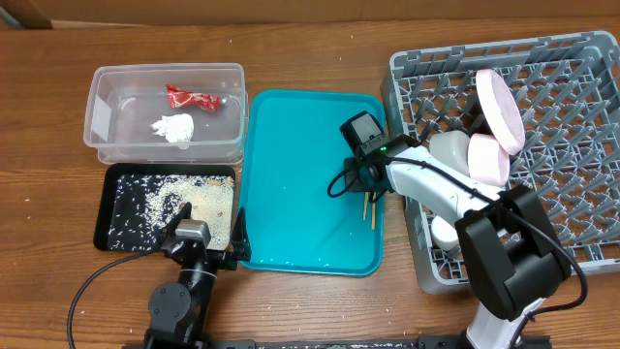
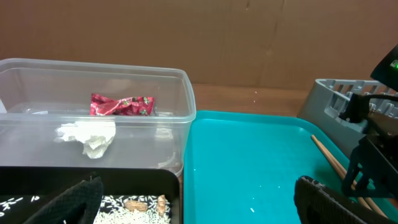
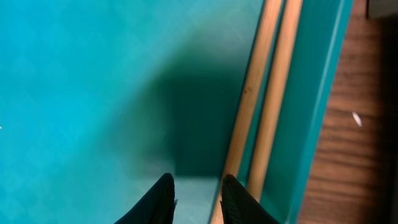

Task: Sort waste into correct bins and load items into the dishwasher
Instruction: 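Grasp the wooden chopsticks on the teal tray with the right gripper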

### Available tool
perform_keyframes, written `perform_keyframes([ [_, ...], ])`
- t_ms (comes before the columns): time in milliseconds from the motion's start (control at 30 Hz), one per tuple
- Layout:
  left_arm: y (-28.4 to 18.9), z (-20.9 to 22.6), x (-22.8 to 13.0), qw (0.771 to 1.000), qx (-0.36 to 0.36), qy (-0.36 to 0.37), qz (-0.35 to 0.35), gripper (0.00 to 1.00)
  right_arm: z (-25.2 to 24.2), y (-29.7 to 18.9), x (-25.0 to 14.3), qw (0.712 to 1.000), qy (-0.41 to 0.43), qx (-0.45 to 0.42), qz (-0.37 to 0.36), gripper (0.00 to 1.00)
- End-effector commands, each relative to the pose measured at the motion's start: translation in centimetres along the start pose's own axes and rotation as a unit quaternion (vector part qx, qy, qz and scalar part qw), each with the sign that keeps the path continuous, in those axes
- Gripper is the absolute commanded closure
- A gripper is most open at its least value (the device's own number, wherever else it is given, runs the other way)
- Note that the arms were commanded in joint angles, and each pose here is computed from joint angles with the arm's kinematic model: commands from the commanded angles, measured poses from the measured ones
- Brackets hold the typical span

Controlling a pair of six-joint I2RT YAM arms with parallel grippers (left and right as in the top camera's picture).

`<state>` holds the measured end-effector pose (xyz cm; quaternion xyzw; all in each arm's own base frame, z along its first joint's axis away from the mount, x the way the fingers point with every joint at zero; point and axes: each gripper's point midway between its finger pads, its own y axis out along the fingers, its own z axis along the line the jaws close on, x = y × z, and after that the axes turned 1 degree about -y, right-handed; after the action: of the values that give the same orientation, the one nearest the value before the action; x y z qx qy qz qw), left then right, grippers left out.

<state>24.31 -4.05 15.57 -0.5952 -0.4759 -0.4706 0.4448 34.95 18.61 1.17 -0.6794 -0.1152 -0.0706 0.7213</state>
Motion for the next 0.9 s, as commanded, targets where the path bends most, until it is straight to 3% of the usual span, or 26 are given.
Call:
perform_keyframes([
  [0, 0.0, 0.4, 0.2, 1.000, 0.010, 0.009, -0.006, 0.00, -0.9, 2.2, -1.5, 0.999, -0.005, -0.027, 0.028, 0.73],
  [333, 0.0, 0.4, 0.2, 1.000, 0.010, 0.009, -0.006, 0.00, -0.4, 2.0, -2.1, 0.998, -0.035, -0.025, 0.037, 0.73],
  [467, 0.0, 0.4, 0.2, 1.000, 0.010, 0.009, -0.006, 0.00, 0.2, 1.8, -3.1, 0.997, -0.046, -0.014, 0.055, 0.96],
  [567, 0.0, 0.4, 0.2, 1.000, 0.010, 0.009, -0.006, 0.00, 0.6, 1.1, -3.3, 0.997, -0.052, -0.013, 0.058, 0.96],
  [700, 0.0, 0.4, 0.2, 1.000, 0.010, 0.009, -0.006, 0.00, 2.6, -2.5, -1.4, 0.998, -0.055, 0.024, 0.026, 0.96],
  [867, 0.0, 0.4, 0.2, 1.000, 0.010, 0.009, -0.006, 0.00, 4.2, -10.8, 2.6, 0.994, -0.035, 0.081, -0.068, 0.96],
])
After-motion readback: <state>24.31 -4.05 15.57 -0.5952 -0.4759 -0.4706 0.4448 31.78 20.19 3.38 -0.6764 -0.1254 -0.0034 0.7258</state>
